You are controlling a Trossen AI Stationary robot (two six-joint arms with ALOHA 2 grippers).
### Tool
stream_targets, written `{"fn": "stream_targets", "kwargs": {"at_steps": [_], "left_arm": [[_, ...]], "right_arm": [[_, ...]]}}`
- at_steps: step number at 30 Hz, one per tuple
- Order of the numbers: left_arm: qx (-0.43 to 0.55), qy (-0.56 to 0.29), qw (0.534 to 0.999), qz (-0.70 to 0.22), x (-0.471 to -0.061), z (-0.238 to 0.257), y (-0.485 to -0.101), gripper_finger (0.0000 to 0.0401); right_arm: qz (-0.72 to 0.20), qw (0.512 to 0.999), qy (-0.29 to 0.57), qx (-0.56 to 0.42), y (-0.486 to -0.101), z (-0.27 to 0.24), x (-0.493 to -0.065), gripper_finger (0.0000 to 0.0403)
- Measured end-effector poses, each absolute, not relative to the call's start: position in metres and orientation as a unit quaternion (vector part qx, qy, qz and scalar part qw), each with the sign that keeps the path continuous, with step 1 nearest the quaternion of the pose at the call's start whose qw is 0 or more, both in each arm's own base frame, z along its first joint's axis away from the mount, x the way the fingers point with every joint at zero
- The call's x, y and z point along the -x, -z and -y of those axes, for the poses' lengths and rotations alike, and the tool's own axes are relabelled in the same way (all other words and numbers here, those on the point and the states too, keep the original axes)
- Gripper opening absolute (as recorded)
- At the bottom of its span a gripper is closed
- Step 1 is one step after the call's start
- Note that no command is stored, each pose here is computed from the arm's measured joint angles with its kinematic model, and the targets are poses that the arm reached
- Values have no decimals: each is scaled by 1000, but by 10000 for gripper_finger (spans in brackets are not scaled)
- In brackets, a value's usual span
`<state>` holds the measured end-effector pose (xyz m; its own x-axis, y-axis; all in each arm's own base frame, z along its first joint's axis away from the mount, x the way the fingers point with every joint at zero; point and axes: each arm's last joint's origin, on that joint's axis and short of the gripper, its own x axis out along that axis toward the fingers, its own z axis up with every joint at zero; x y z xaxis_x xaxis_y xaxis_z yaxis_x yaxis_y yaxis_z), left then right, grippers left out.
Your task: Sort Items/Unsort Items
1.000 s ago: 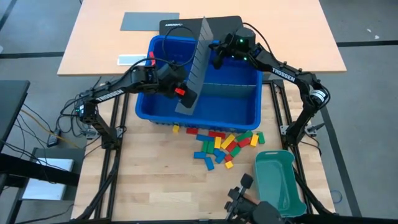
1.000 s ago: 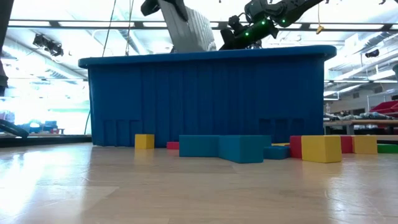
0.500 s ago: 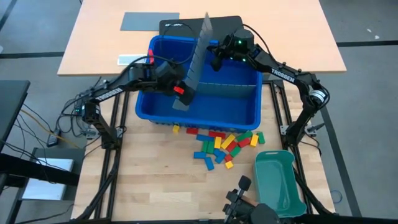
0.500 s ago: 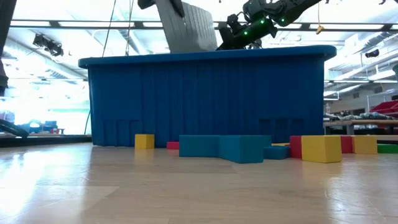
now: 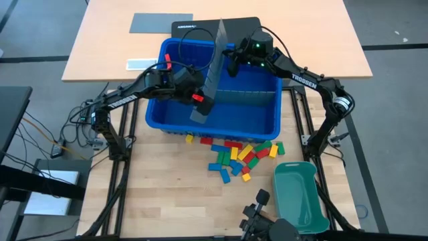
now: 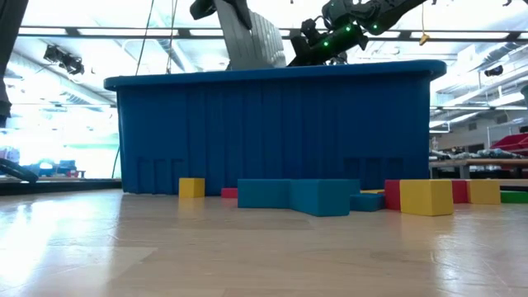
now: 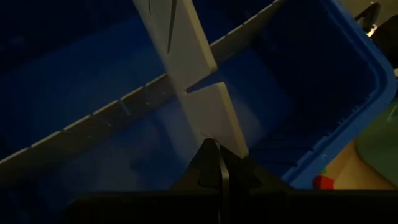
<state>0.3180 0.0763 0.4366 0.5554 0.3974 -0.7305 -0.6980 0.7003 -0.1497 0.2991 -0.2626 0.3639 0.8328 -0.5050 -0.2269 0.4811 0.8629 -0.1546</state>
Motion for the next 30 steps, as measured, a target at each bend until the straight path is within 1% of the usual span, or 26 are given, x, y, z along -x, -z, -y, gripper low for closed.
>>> {"fn": "stream_targets", "kwargs": {"at_steps": [4,7,13,18,24,30], "left_arm": [[217,-321,852,-351,-317,-76,-436,3],[215,-324,850,-356,-316,-76,-435,3],[213,-324,850,-357,-316,-76,-435,4],[210,-331,849,-355,-316,-76,-435,4],[211,-344,847,-346,-317,-77,-435,4],[210,-355,847,-334,-319,-78,-434,4]], "right_arm": [[-133,955,261,47,-364,262,-299,0],[-117,953,275,52,-376,258,-292,2],[-34,955,281,83,-421,235,-271,2],[60,963,242,104,-448,220,-267,1],[48,965,236,109,-439,226,-275,1],[43,962,245,109,-438,232,-270,0]]}}
